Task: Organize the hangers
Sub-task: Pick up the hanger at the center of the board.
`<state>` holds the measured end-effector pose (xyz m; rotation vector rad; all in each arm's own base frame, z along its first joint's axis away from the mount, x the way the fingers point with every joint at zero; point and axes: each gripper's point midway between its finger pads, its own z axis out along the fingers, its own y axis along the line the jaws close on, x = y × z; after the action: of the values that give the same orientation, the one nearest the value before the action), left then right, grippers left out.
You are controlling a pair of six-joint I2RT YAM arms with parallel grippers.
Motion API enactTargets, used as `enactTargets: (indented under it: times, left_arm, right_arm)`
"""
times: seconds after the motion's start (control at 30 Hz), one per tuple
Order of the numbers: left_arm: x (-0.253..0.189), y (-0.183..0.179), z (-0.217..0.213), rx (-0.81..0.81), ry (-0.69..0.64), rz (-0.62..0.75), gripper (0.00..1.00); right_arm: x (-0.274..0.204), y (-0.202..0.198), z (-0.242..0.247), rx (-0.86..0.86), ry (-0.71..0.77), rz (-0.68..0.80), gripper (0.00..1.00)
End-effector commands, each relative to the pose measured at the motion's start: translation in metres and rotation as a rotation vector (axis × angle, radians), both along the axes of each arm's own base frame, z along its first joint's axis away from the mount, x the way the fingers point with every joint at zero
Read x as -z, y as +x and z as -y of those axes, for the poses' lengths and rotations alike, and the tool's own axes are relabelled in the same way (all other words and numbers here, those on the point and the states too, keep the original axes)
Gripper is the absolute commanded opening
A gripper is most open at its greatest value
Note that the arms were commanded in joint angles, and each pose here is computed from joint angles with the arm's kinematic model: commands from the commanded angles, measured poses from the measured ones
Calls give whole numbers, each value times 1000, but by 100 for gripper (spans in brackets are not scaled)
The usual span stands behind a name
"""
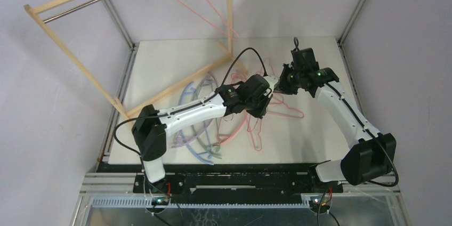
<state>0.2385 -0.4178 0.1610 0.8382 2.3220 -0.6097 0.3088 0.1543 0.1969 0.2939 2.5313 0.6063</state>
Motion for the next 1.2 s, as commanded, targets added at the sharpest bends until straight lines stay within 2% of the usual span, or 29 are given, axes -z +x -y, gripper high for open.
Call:
enactTargets:
  times: [0.0,0.03,0.07,0.13,0.2,0.37,0.6,0.83,0.9,1.0,1.17]
  left_arm:
    - [-10,7,-31,-24,64,60,0]
    - [-11,7,-38,-31,76,59,0]
    - [-13,6,-45,-36,77,55,0]
    - [-13,8,-58,-59,70,43,0]
    - [-10,11,-72,-92,65,33,0]
    - [-10,15,-96,-149,58,32,0]
    - [-40,-3,-134,-218,52,60,0]
    - [-100,-12,-193,-358,4,199,0]
    - [-111,-14,-207,-399,-9,225,0]
    - [-116,-19,-225,-450,-19,236,0]
    - [-111,-27,-257,-558,-25,229,0]
  right_arm:
    - [-42,-6,-11,-77,53,109,0]
    - [-42,-8,-10,-90,48,115,2]
    - [-43,-10,-9,-101,41,125,19]
    - [-46,-15,-8,-126,36,156,66]
    - [-51,-19,-8,-157,41,193,97]
    - [-54,-31,-1,-184,6,211,100]
    - [-26,-28,34,-65,-34,175,100]
    - [41,5,74,43,-184,4,98]
    - [56,12,76,67,-177,-52,95]
    - [76,20,79,106,-198,-119,91]
    - [104,38,95,144,-272,-181,90]
